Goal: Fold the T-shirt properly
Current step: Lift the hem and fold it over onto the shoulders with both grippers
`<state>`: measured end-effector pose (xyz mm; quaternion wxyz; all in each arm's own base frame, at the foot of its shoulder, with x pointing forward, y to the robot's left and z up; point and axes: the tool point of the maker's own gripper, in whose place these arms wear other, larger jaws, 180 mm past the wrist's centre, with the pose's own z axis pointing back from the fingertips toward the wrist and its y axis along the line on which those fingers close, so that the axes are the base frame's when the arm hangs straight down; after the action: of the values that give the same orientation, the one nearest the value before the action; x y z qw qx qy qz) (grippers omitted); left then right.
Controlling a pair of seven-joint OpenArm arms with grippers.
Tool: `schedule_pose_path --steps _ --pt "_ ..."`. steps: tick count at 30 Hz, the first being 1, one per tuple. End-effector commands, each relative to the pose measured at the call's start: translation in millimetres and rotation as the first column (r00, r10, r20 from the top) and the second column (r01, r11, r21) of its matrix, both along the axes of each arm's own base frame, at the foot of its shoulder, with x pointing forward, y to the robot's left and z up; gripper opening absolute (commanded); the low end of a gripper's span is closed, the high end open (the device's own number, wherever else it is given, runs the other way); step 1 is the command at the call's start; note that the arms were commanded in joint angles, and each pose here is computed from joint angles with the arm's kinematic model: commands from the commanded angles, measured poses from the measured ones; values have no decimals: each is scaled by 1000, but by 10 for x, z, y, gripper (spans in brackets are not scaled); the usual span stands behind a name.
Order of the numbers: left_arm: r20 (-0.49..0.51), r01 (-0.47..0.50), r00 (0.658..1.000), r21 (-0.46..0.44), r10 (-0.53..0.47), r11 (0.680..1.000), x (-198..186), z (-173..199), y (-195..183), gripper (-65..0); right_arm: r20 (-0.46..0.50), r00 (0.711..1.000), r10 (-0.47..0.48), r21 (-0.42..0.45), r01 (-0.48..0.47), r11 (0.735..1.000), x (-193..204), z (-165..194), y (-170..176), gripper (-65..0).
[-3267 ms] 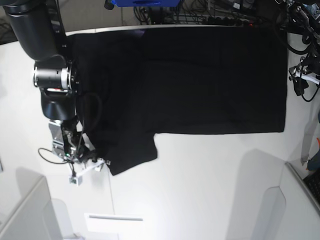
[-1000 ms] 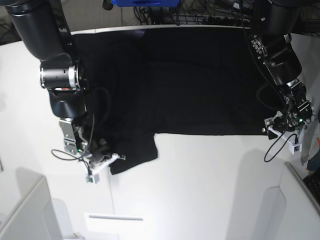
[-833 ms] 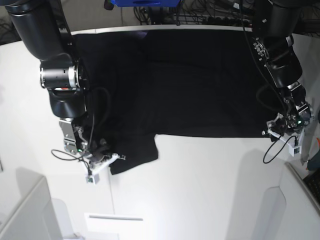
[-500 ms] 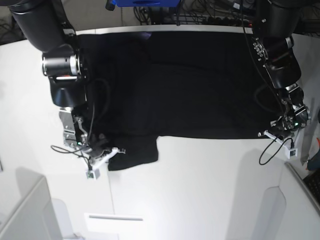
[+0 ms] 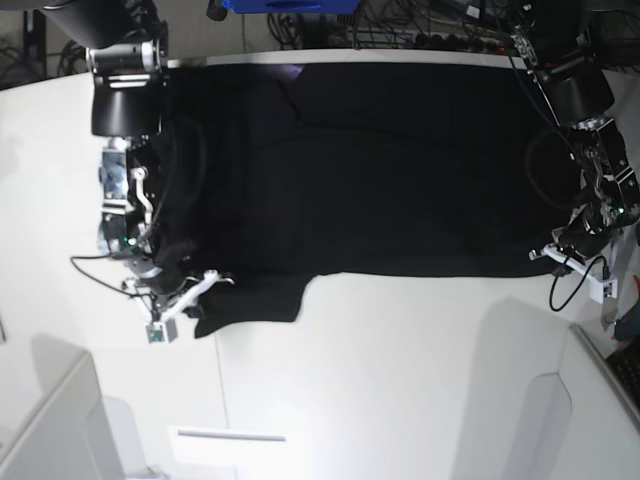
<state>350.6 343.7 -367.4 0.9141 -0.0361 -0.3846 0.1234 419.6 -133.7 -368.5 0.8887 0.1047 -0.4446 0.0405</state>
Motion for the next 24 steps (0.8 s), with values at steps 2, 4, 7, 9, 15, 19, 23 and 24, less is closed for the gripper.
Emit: schedule_pose_path --steps 2,4,7,9,15,19,23,24 --pt "60 26 998 16 -27 1000 10 202 26 -650 84 996 -34 2 34 999 2 344 -158 -650" --pt "60 37 998 9 -37 999 -69 191 -3 -650 96 994 -50 -12 51 999 -175 435 -240 -650" --pt "61 52 997 -6 -52 999 -196 192 -21 -650 118 990 -80 42 76 996 -472 513 -250 -650" --pt "73 69 995 -17 -68 997 -267 244 -35 -650 124 988 -92 92 81 992 -658 550 -246 -650" --pt "92 141 986 -44 -136 989 -500 343 -221 -650 100 988 -113 170 95 981 -1147 552 -254 -650" --pt "95 196 977 -46 -191 979 -661 461 -292 -650 97 986 -137 174 119 978 -1326 586 -345 -650" --pt "87 244 967 -53 -239 968 -796 548 -349 -650 78 984 -161 152 148 977 -1489 559 -456 -650" --pt "78 258 964 -46 -254 965 -827 558 -365 -650 67 983 -170 150 159 976 -1546 532 -485 -650"
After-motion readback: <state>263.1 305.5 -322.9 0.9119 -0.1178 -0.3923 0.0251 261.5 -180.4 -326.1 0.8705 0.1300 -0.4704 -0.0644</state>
